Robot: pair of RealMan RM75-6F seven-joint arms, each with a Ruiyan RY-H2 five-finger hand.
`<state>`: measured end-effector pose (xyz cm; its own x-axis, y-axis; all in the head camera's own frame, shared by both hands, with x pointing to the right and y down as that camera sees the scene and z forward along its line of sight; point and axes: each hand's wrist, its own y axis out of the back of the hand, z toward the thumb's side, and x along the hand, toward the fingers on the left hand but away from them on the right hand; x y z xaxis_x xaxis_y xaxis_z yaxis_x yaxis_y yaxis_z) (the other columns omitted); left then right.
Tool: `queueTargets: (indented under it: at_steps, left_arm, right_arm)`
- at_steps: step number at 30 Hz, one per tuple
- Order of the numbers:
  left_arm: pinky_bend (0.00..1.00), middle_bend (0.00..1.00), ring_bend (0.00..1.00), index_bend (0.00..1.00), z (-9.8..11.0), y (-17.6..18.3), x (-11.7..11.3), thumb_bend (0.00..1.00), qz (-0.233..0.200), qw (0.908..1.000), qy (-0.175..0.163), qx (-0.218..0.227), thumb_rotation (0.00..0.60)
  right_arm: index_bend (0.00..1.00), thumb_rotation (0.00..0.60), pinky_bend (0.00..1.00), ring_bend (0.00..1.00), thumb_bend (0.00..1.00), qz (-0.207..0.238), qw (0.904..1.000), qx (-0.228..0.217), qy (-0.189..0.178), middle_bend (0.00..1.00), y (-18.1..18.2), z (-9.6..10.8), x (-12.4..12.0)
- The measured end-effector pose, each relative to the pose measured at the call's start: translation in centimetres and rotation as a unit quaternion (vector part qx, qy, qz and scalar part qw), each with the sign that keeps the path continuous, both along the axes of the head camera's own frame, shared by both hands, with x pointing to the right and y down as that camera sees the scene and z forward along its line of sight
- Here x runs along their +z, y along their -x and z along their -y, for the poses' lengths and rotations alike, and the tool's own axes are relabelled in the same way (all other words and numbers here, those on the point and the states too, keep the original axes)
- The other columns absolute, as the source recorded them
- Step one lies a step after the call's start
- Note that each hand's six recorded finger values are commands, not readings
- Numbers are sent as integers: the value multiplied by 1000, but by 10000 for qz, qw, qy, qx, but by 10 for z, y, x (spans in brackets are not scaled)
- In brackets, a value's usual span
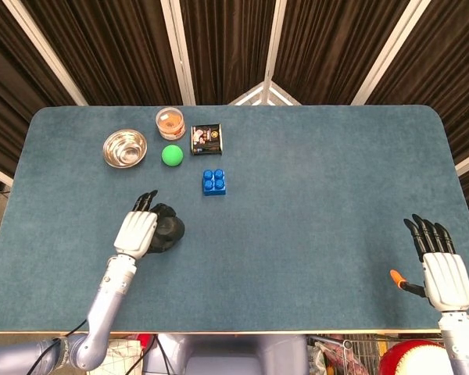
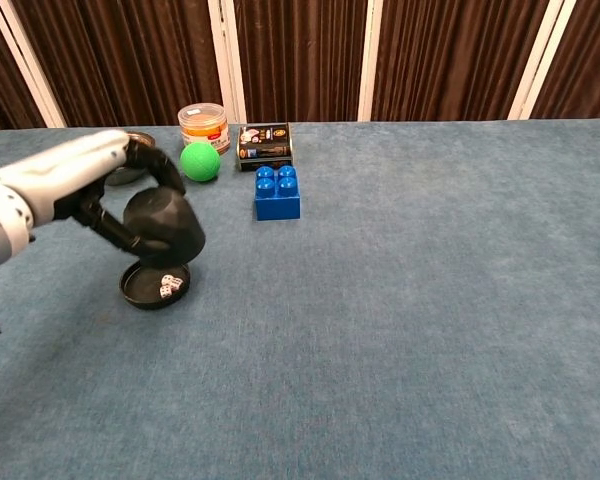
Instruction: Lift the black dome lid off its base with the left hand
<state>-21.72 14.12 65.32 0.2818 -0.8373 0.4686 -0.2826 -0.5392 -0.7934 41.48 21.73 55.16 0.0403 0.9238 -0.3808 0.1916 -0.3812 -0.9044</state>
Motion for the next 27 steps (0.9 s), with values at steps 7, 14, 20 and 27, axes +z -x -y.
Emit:
queueTargets:
  at_steps: [7, 14, 20, 27]
  left_arm:
    - [0, 414, 0, 425, 4, -33, 4, 425, -361, 9987, 335, -138, 600]
    - [0, 356, 0, 383, 0, -59, 28, 401, -174, 9980, 607, -60, 600]
    - [0, 37, 0, 100, -6, -68, 37, 266, 73, 9969, 779, 116, 600]
    - [0, 0, 0, 0, -9, -73, 24, 246, 74, 9950, 910, 417, 600]
  right_arm:
    - [0, 600, 0, 0, 232, 4, 10000, 9, 39, 0, -1, 1, 3]
    - [0, 600, 0, 0, 233, 2, 10000, 38, 7, 0, -3, -1, 0]
    - [0, 600, 0, 0, 233, 1, 10000, 35, 19, 0, -4, 0, 1]
    - [0, 600, 0, 0, 232, -4, 10000, 30, 3, 0, -3, -1, 0]
